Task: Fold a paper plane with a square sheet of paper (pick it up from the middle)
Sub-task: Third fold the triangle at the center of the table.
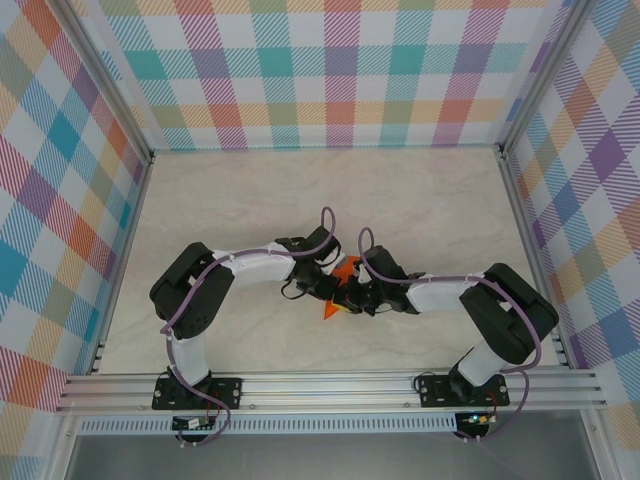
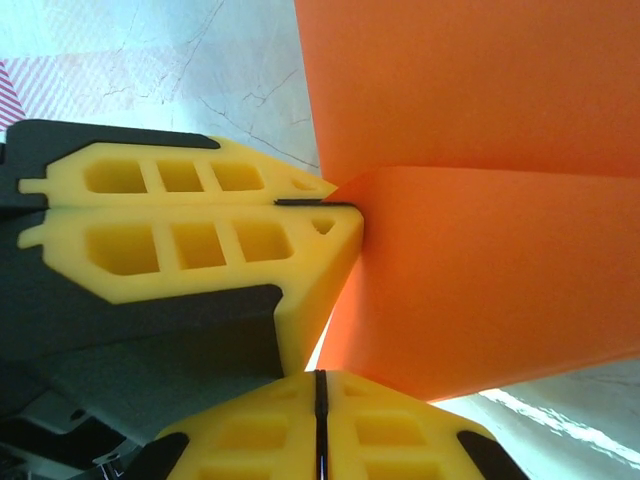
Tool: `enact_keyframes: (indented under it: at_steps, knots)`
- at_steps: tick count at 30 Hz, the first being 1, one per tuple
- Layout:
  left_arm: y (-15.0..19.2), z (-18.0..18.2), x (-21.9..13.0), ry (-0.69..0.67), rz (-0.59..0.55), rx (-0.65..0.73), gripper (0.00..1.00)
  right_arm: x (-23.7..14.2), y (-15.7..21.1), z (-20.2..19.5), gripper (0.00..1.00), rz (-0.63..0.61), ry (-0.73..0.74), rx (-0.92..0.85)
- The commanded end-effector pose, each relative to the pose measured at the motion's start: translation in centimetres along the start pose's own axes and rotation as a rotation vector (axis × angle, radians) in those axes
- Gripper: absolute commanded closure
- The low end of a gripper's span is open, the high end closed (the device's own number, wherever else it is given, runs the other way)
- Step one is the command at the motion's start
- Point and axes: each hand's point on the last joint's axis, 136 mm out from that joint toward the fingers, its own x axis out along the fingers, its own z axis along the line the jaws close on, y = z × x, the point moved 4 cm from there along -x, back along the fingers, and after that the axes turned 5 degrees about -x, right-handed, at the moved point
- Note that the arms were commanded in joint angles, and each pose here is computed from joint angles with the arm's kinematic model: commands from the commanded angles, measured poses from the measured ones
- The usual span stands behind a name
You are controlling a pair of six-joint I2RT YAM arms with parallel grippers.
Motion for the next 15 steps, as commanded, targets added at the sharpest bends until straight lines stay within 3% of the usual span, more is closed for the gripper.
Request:
enact_keyframes:
  at_steps: [1,10,15]
  knots:
    - [0.8,0.9,1.6,-0.004,0.053,-0.020,1.00,1.2,0.2,-2.5,0.91,-0.030,0.065,0.034]
    - [1.0,1.0,1.8,-0.008,0.064,-0.019,1.00,1.1,0.8,-3.9,0.91,-0.022,0.127,0.067]
    - [0.9,1.0,1.7,-0.007,0.060,-0.019,1.00,0.4,0.7,-1.7,0.90,-0.052,0.062,0.006]
